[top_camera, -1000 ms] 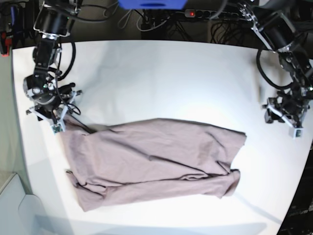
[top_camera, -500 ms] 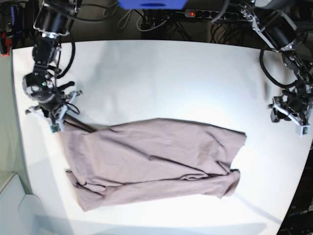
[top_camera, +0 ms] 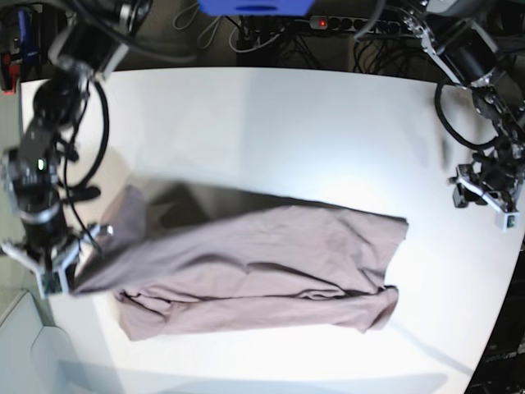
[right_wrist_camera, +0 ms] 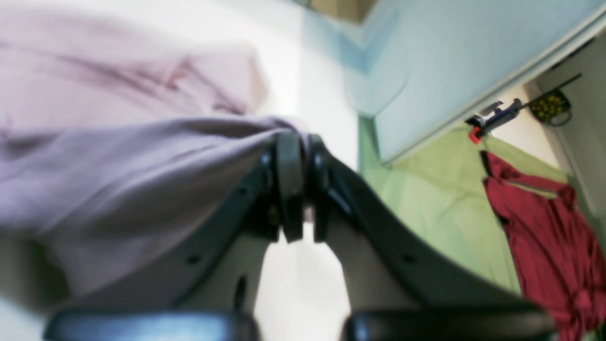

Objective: Layout the t-shirt on the table in an organized manner, then fold the t-shirt properly
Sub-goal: 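Grasp the folded shirt corner with the right gripper and tug it outward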

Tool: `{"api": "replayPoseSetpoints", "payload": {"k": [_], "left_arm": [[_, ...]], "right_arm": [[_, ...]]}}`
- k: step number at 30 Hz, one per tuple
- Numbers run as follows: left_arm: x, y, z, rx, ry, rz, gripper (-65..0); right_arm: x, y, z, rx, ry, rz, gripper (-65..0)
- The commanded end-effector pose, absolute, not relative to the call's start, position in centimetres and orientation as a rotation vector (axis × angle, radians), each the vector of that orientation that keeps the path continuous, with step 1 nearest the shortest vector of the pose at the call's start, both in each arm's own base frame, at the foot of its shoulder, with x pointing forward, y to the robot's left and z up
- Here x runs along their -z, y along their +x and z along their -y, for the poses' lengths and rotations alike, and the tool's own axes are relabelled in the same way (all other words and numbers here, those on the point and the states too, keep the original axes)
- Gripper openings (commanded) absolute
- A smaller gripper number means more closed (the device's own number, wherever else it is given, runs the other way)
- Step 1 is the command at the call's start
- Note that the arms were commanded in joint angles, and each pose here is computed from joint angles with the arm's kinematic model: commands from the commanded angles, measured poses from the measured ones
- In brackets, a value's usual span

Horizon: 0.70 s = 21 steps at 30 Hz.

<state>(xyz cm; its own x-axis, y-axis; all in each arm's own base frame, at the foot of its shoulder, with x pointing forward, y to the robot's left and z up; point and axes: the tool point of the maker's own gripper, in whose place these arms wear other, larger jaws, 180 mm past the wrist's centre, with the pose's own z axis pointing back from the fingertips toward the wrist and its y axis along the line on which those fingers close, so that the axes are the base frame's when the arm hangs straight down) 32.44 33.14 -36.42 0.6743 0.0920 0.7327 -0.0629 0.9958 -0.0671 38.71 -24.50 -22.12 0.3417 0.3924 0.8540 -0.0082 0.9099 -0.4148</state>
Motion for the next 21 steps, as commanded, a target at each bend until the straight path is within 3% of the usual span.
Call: {"api": "replayPoseSetpoints", "payload": {"k": [1,6,15,18,21], "left_arm": [[34.6,33.5,-33.7,-0.079,-0.024,0.887,-35.8],[34.7,33.5,-33.6,-0.078,-0.026,0.885,-35.7],[34.8,33.5,-33.5,-0.079,-0.03,0.883,-35.7],[34.7,33.6,-33.5,-0.08,-0.031,0.886,-35.7],[34.8,33.6,-33.5,-0.08,-0.032,0.884,-35.7]], "right_arm": [[20.9,40.3,25.2,-0.23,-0.37,1.221,-65.0],[24.5,43.1,27.8,-0.096,-0.322,1.005,-65.0],[32.5,43.1,26.6,-0.113,-0.202,0.897,-65.0],[34.1,43.2,26.1,-0.112,-0.169,0.878,-58.5],[35.2,43.0,26.0,-0.12,-0.16,0.849,-47.0]]}}
